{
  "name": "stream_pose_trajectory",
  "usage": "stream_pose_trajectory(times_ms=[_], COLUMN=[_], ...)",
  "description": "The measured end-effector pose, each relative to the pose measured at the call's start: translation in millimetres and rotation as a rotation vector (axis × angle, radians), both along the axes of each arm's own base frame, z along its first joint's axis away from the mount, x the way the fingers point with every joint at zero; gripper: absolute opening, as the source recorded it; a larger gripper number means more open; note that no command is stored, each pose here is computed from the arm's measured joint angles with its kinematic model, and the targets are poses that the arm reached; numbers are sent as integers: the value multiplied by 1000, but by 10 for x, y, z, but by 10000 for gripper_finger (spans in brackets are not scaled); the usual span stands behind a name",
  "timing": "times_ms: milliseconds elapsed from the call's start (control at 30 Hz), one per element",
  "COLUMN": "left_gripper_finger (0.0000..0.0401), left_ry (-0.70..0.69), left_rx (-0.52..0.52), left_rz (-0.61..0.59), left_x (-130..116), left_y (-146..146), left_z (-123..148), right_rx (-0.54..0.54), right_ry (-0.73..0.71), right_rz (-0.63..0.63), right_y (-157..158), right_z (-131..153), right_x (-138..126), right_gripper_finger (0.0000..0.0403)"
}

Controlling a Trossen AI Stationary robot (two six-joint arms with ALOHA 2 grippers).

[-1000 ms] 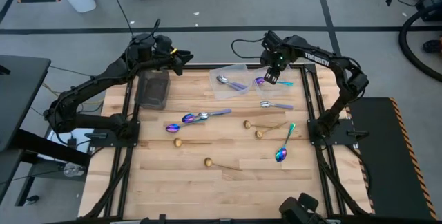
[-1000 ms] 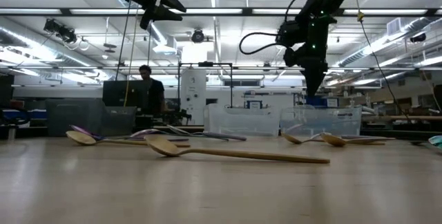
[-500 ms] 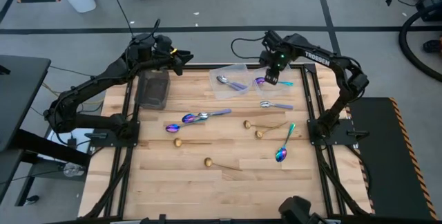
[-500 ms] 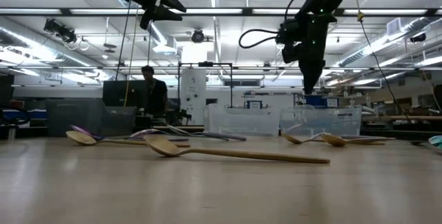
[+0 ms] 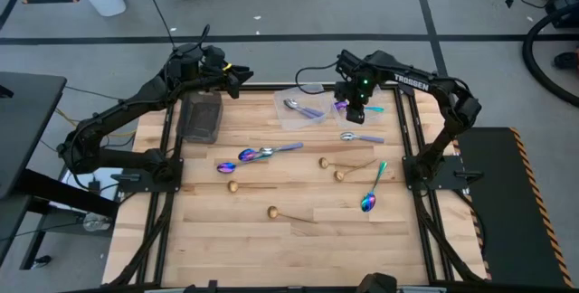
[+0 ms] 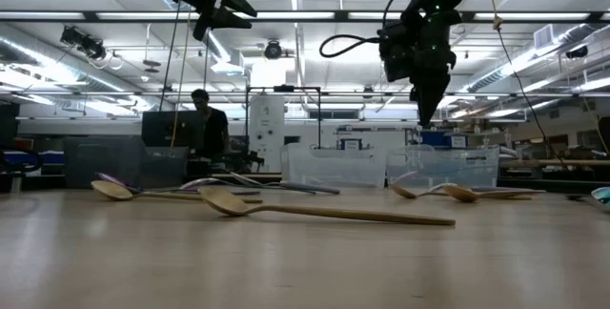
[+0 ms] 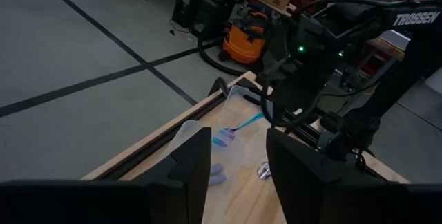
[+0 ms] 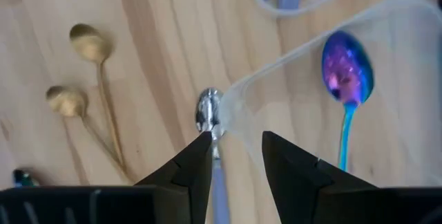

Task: Sort silverware by color (type)
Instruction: Put the purple spoon into the left transparent bin

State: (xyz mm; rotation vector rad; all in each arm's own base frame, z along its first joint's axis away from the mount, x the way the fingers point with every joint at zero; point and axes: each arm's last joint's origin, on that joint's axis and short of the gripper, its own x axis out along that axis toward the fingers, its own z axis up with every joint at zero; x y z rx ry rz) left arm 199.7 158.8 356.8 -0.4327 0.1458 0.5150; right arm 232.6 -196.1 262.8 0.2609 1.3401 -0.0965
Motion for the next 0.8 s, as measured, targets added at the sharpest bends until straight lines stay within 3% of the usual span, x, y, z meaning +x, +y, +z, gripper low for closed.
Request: stream_pose_trajectory(times_ms=[233, 633, 800], left_gripper_finger=[148, 148, 148], left_ry=[0, 0, 166], left_rx=[0, 0, 74], left_rz=[0, 1, 93], left_x=[0, 0, -62], left_y=[0, 1, 41], left_z=[0, 0, -93], right_rx=[-95, -42, -64], right_ry=[-54, -66, -97], right_rz=[-6, 7, 7], right_y=[-61, -41, -64], right_z=[15, 12, 20], right_x=[78, 60, 87], right_gripper_finger=[137, 137, 137])
